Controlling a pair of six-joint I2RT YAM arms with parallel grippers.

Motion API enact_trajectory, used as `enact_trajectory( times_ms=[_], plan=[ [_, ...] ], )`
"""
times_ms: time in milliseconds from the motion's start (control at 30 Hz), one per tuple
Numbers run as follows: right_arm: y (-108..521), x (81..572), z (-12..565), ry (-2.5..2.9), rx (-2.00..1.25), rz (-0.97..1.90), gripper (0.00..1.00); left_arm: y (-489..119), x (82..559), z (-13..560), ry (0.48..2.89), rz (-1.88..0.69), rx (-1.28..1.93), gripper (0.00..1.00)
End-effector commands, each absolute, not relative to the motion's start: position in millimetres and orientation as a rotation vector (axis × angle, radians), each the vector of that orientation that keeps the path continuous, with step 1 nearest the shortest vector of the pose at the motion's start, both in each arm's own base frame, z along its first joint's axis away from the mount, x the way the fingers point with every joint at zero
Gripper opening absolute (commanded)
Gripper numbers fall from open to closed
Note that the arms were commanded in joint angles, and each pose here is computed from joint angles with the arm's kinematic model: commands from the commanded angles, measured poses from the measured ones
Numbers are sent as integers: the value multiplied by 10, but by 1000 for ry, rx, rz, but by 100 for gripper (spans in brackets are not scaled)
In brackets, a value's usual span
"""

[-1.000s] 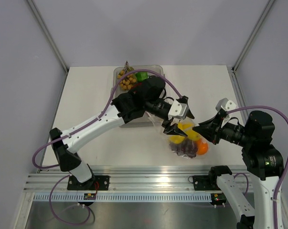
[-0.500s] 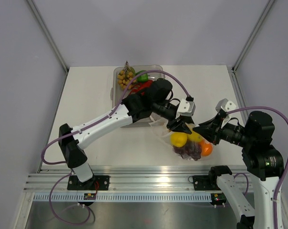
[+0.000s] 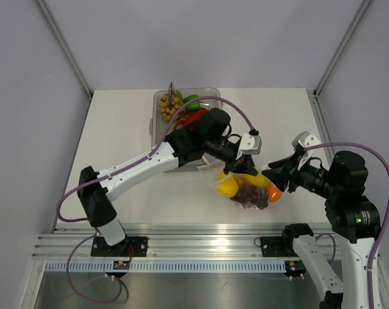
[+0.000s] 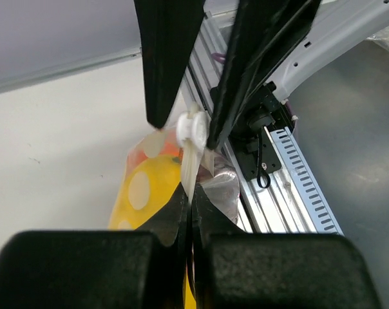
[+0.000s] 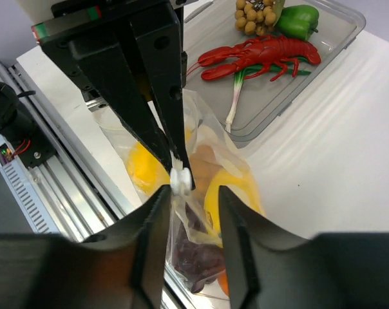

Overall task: Place the food in the zip-top bag and seal the zipper
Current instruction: Zip the zipper food storage bag at the center of the board.

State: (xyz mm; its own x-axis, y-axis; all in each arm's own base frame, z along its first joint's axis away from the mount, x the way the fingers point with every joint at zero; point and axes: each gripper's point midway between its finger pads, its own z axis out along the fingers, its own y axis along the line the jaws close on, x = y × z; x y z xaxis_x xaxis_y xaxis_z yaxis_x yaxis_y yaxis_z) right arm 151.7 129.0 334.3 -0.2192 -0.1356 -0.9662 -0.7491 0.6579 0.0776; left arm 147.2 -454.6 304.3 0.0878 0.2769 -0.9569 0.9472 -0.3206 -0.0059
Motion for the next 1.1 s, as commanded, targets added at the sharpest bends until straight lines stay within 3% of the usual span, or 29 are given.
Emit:
enact_trajectory(
  times_ms=[0,67,300,400,500,967,1067],
  plan=[
    [1187,1614,3363,1715,-666,580,46,-4447,1539,3497,1102,-1250,1592,0],
    [1183,1625,3292,1731,-657,584,52,-4428,1551,3506,1096,-1251,1583,0],
    [1229,1649,3225,1731,-669,618,53,-4340,1518,3539,1083,-1281,1583,0],
    [1241,1725,3216,1754,-641,639,64,-4322,1506,3553,1080,-1280,1583,0],
    [1312,1727,3252,1744,-665,693,65,-4305,1493,3558,1075,-1278,1585,0],
    [1538,1588,3494,1653,-738,882,61,-4293,1484,3533,1092,-1284,1584,0],
    [1542,1620,3461,1666,-729,892,45,-4288,1472,3548,1090,-1290,1584,0]
  ],
)
